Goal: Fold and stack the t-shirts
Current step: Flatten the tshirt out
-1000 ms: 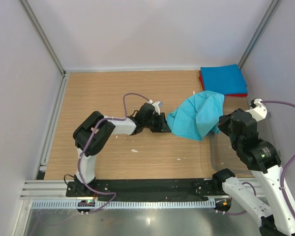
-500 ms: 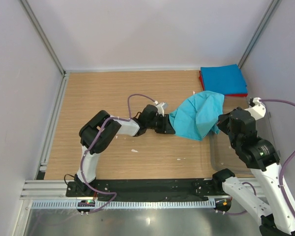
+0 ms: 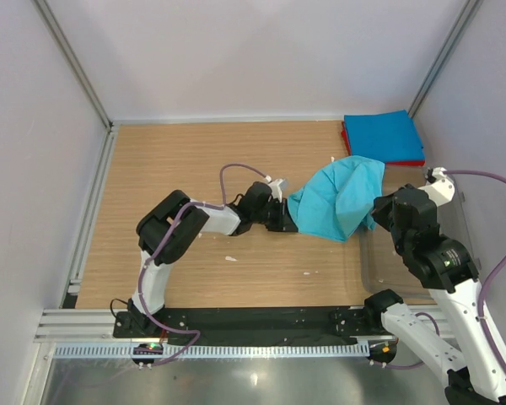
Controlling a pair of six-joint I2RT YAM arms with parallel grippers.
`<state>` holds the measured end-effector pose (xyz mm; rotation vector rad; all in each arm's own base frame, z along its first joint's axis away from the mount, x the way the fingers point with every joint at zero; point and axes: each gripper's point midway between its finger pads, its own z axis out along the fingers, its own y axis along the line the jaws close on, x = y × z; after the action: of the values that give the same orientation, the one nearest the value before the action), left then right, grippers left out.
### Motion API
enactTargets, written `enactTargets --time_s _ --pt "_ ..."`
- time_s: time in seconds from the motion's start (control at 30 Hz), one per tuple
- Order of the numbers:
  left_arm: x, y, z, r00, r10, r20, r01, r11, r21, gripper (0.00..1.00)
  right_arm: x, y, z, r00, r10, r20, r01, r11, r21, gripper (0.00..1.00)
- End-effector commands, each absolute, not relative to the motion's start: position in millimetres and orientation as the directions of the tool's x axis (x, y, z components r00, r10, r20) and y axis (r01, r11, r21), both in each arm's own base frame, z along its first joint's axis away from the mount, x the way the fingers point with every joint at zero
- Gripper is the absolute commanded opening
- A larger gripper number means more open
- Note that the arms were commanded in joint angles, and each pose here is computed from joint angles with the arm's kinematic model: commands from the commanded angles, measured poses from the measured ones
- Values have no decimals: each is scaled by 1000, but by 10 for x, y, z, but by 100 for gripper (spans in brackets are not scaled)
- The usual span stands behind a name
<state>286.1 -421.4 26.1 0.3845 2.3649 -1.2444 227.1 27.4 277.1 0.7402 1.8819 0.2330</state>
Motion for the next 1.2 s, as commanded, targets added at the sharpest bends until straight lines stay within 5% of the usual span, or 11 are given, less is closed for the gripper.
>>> enactTargets --time_s 0.0,0.37,0.63,0.87,1.17 --pt "2913 -4233 494 -853 4 -523 436 558 -706 0 2334 280 2815 -226 603 -765 381 778 501 1" --pt "2931 -3884 1153 -854 -101 -510 312 684 -659 0 2448 401 2749 -252 620 -743 368 771 519 1" --pt "3347 -2836 1907 -796 -368 -481 42 758 -650 0 2935 674 3037 -225 613 -758 267 787 557 1" --pt "4065 -1128 3432 -479 -644 -596 -127 723 -679 0 3705 1035 3734 -185 603 -776 175 797 578 1" --pt "3710 -638 5101 -255 -670 -698 -14 724 -690 0 3606 1031 4862 -48 652 -756 34 758 652 1"
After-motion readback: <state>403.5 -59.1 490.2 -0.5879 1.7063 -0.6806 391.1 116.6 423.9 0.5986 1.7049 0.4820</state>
